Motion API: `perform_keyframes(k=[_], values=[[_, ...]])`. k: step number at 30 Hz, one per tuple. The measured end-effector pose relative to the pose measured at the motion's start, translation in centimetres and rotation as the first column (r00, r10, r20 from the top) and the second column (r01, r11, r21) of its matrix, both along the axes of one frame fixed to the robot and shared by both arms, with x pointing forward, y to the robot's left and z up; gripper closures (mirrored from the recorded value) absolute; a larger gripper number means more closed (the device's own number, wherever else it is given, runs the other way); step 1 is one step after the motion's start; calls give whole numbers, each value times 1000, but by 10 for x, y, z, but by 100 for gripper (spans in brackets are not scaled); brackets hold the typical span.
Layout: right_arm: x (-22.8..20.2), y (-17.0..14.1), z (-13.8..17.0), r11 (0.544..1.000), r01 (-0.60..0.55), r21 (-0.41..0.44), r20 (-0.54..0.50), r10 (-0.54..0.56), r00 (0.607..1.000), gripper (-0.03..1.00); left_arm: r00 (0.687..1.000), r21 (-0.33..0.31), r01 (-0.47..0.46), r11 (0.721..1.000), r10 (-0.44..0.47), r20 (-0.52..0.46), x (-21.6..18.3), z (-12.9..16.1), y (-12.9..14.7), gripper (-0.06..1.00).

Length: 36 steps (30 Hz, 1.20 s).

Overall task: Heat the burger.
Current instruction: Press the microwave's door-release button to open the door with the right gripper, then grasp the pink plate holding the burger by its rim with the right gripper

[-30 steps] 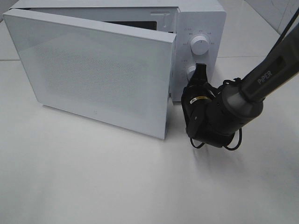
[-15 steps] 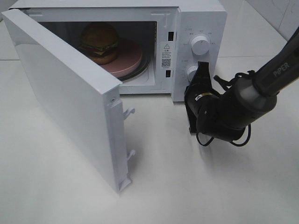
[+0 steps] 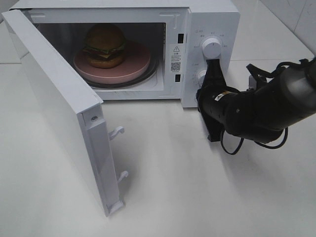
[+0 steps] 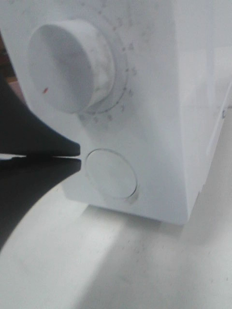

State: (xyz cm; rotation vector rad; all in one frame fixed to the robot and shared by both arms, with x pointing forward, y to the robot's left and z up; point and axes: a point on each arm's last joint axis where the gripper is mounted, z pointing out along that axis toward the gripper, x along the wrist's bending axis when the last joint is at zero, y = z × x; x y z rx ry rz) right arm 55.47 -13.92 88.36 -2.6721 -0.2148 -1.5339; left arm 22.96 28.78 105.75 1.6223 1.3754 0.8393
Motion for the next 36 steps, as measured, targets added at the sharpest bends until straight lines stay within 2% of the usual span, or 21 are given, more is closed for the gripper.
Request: perform_keyframes(k=[2, 4, 7, 10, 11, 12, 14, 15, 17, 18, 20, 23, 25, 26, 27, 28, 31, 33, 34, 35, 36], values=[[-3, 0, 1, 1000, -22, -13, -17, 22, 1000, 95, 1000, 0, 0, 1000, 0, 0, 0, 0, 0, -4], [-16, 0, 6, 984, -153, -93, -86, 145, 986, 95, 1000, 0, 0, 1000, 0, 0, 0, 0, 0, -4], [-20, 0, 6, 976, -186, -112, -104, 175, 979, 95, 1000, 0, 0, 1000, 0, 0, 0, 0, 0, -4], [-28, 0, 13, 937, -299, -180, -139, 277, 951, 95, 1000, 0, 0, 1000, 0, 0, 0, 0, 0, -4], [-32, 2, 18, 894, -382, -235, -162, 352, 922, 95, 1000, 0, 0, 1000, 0, 0, 0, 0, 0, -4], [-32, 2, 18, 894, -382, -235, -162, 352, 922, 95, 1000, 0, 0, 1000, 0, 0, 0, 0, 0, -4], [-37, 2, 28, 817, -487, -310, -188, 449, 873, 95, 1000, 0, 0, 1000, 0, 0, 0, 0, 0, -4], [-37, 2, 28, 817, -487, -310, -188, 449, 873, 95, 1000, 0, 0, 1000, 0, 0, 0, 0, 0, -4], [-42, -5, 44, 708, -588, -390, -232, 543, 807, 95, 1000, 0, 0, 1000, 0, 0, 0, 0, 0, -4], [-42, -5, 44, 708, -588, -390, -232, 543, 807, 95, 1000, 0, 0, 1000, 0, 0, 0, 0, 0, -4], [-45, -14, 57, 617, -643, -454, -264, 596, 759, 95, 1000, 0, 0, 1000, 0, 0, 0, 0, 0, -4], [-47, -17, 61, 587, -658, -471, -276, 611, 742, 95, 1000, 0, 0, 1000, 0, 0, 0, 0, 0, -4], [-54, -28, 74, 469, -719, -513, -343, 655, 673, 95, 1000, 0, 0, 1000, 0, 0, 0, 0, 0, -4], [-54, -28, 74, 469, -719, -513, -343, 655, 673, 95, 1000, 0, 0, 1000, 0, 0, 0, 0, 0, -4], [-56, -31, 76, 433, -734, -523, -363, 666, 652, 95, 1000, 0, 0, 1000, 0, 0, 0, 0, 0, -4], [-60, -36, 81, 352, -763, -542, -403, 688, 603, 95, 1000, 0, 0, 1000, 0, 0, 0, 0, 0, -4], [-63, -38, 82, 308, -779, -546, -427, 698, 575, 95, 1000, 0, 0, 1000, 0, 0, 0, 0, 0, -4], [-70, -42, 90, 112, -833, -542, -519, 735, 436, 95, 1000, 0, 0, 1000, 0, 0, 0, 0, 0, -4], [-70, -42, 90, 112, -833, -542, -519, 735, 436, 95, 1000, 0, 0, 1000, 0, 0, 0, 0, 0, -4], [-71, -41, 93, 52, -837, -544, -537, 746, 395, 95, 1000, 0, 0, 1000, 0, 0, 0, 0, 0, -4], [-71, -41, 93, 52, -837, -544, -537, 746, 395, 95, 1000, 0, 0, 1000, 0, 0, 0, 0, 0, -4]])
